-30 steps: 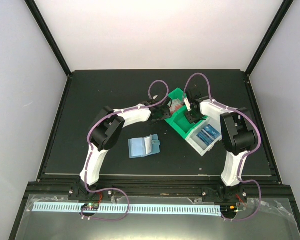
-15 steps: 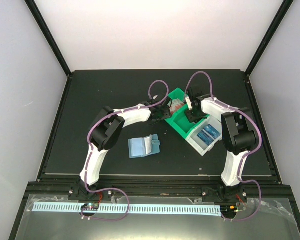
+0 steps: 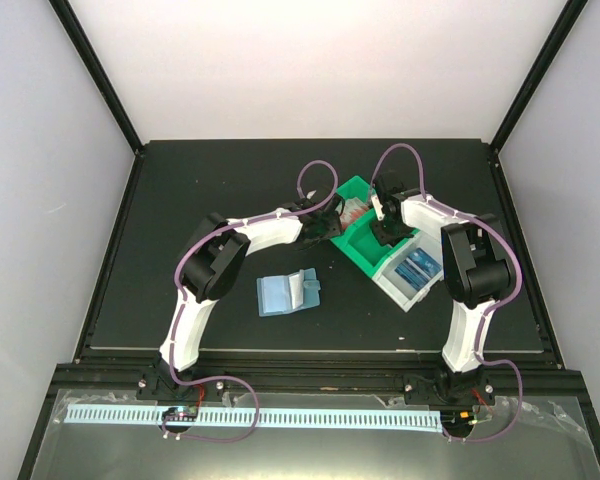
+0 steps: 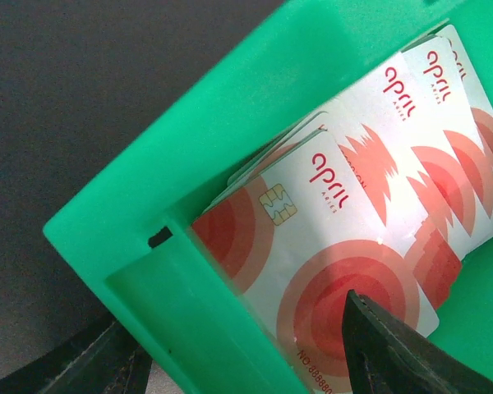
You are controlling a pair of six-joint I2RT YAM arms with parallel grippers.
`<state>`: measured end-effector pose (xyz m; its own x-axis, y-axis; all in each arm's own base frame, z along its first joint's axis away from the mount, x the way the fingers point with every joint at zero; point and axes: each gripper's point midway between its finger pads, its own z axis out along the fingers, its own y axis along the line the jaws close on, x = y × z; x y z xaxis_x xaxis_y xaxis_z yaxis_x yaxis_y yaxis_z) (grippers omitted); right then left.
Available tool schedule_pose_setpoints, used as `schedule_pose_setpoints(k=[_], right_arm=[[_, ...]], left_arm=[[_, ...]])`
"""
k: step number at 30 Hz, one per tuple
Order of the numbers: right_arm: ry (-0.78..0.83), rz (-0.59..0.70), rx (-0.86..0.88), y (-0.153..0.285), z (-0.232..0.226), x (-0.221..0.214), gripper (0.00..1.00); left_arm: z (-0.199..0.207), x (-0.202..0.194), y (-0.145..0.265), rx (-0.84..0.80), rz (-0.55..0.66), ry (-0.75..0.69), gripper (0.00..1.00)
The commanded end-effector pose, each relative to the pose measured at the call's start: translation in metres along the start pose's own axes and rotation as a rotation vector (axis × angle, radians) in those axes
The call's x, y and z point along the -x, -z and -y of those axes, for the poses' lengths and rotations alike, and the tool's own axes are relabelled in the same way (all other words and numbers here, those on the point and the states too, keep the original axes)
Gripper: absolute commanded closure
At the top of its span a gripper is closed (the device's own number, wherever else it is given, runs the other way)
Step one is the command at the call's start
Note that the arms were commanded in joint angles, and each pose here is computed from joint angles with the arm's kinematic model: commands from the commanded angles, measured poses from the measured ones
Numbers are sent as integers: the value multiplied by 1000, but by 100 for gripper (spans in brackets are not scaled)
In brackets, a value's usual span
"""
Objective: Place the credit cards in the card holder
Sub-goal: Pick up the credit card from the storage box.
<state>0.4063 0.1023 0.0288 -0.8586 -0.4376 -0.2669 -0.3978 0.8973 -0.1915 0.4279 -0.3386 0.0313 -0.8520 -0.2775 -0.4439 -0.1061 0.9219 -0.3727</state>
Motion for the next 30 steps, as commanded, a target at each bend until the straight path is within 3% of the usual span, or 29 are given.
schedule_pose_setpoints(k=[1,30], right_arm=[[-47,16,-99,1,25,8,52],[-72,89,-133,35,37,24,52]], left_arm=[[-10,-10,-6,37,-32,-33,37],[-12,-10,-7,46,-34,-37,37]])
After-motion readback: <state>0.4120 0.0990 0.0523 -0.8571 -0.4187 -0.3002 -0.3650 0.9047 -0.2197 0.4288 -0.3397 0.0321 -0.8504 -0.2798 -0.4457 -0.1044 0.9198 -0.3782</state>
